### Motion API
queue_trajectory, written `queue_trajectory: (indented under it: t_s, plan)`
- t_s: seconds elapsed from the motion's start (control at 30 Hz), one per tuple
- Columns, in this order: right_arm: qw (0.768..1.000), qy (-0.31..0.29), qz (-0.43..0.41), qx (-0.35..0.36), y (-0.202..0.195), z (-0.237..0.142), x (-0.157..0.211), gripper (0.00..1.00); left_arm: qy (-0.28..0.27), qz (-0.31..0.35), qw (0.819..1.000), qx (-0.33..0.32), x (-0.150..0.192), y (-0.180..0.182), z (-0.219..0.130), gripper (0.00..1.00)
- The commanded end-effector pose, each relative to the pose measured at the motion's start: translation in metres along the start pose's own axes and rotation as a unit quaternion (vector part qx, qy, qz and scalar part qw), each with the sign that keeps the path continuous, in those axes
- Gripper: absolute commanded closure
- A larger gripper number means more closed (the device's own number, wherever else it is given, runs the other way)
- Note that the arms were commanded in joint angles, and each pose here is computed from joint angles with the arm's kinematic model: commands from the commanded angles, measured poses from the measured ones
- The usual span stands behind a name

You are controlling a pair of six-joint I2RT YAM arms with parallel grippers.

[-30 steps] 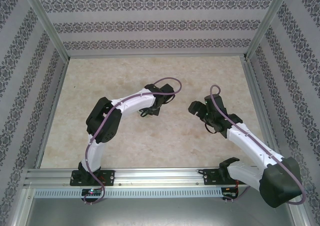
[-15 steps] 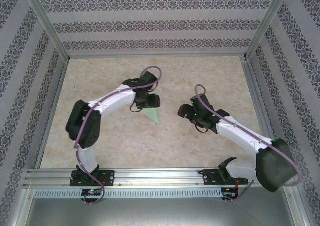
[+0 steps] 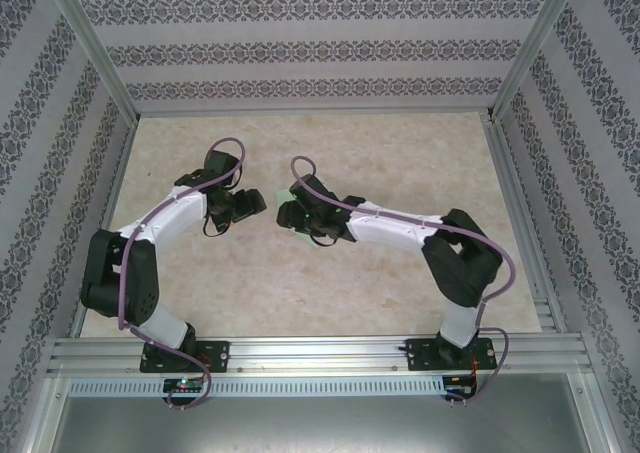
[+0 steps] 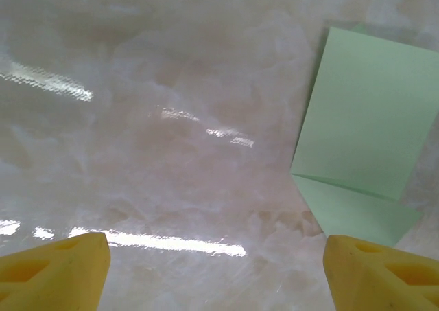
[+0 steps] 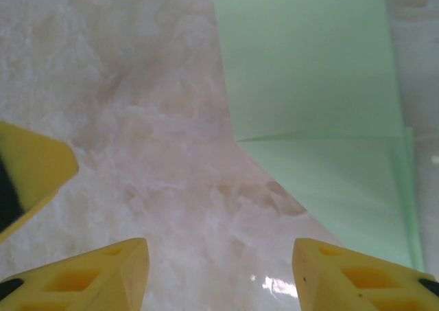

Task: Fold a paper plane with a square sheet of paper (pick it up from the middle)
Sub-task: Move the paper to the center of the table.

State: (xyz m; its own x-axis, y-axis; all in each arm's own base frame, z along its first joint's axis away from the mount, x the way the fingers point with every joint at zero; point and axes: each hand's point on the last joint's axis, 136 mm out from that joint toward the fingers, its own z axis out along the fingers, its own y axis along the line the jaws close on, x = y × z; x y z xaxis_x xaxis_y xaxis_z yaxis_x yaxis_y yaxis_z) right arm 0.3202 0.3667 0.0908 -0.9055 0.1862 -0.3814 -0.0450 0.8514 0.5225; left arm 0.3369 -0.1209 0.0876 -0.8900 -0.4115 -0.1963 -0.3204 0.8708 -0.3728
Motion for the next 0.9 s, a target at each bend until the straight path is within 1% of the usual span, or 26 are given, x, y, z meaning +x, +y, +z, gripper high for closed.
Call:
queue_trajectory:
  t_s: [0.0,0.2,0.33,0.5,0.6,0.73,0.87]
  plan:
    - [1.0,-0.011,-0.012,0.006,0.006,0.012,-0.014,0.42,-0.022,0.01,0.999,0.031,-0.009,-0.006,-0.01,0.18]
    - [0.999,0.006,-0.006,0.046,-0.021,0.036,-0.016,0.43,-0.02,-0.001,0.999,0.028,-0.007,0.002,-0.007,0.17]
    - [0.997,0.035,-0.017,0.069,-0.038,0.049,-0.006,0.43,-0.016,-0.006,0.999,0.029,-0.007,0.002,-0.004,0.17]
    - [0.993,0.07,-0.038,0.082,-0.053,0.055,0.011,0.43,-0.014,-0.007,0.999,0.029,-0.005,0.003,-0.005,0.17]
    - [0.989,0.099,-0.066,0.086,-0.066,0.053,0.028,0.42,-0.011,-0.009,0.999,0.029,-0.004,0.003,-0.004,0.17]
    - [0.977,0.145,-0.124,0.092,-0.092,0.039,0.056,0.42,-0.007,-0.017,0.999,0.035,-0.001,0.002,-0.005,0.17]
    - [0.97,0.165,-0.168,0.057,-0.099,0.016,0.066,0.43,0.003,-0.016,0.999,0.049,0.004,-0.001,-0.004,0.13]
